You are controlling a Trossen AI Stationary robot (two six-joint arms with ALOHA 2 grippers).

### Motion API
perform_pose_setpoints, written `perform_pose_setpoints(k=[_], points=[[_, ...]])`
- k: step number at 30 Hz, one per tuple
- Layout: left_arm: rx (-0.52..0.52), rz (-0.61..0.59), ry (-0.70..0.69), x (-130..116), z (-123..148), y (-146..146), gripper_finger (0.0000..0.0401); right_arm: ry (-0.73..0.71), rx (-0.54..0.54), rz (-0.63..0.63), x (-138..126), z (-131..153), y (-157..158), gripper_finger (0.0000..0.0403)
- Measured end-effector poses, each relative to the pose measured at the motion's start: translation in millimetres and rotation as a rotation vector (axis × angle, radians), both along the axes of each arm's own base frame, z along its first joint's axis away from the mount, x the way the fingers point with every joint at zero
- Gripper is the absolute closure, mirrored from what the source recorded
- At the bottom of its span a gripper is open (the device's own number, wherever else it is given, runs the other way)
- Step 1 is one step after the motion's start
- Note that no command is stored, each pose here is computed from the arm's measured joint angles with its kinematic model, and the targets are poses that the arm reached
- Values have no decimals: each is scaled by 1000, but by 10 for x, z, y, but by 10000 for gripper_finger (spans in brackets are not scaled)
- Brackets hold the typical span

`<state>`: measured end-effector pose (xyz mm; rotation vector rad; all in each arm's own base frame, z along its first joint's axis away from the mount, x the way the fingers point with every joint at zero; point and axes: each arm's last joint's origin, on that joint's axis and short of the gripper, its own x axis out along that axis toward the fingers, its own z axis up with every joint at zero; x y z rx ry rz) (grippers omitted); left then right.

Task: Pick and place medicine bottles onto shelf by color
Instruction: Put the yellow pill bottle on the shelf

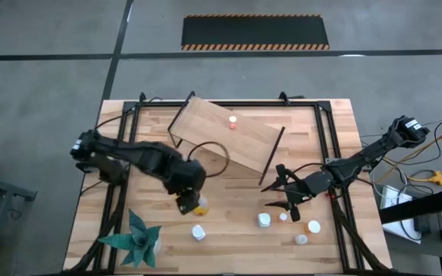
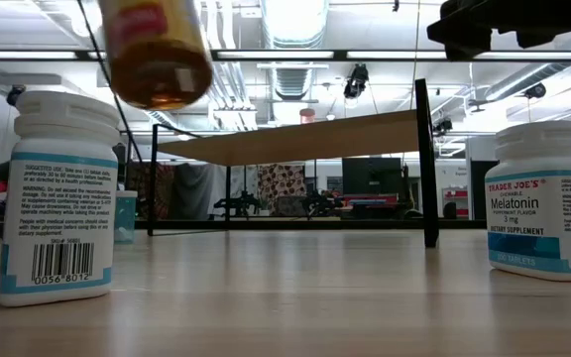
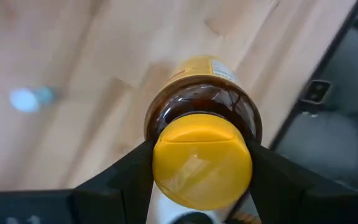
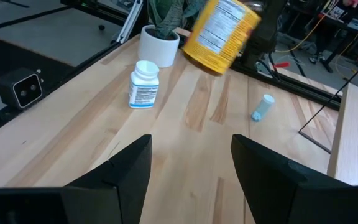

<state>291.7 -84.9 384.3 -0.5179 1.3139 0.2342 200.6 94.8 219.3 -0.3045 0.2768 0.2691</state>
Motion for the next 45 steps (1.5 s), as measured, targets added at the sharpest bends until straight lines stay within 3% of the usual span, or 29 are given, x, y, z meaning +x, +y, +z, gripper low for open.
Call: perform_pose_setpoints(k=[2,9,16,22,45], points=[[51,-33,18,110,52,126,205,0,-1,-1,0,-1,0,190],[164,-115,-167,395,375,693,205,-5,-13,1,1,2,-1,190],[299,-25,-240,278,618,1179,205,-10,-28,5,1,3,-1,190],[356,41,-257,98,732,1382,205,-6,-29,5,0,-1,-1,190],[383,177,-75,-141,440,1988,205,-3,-18,1,0,-1,-1,191]])
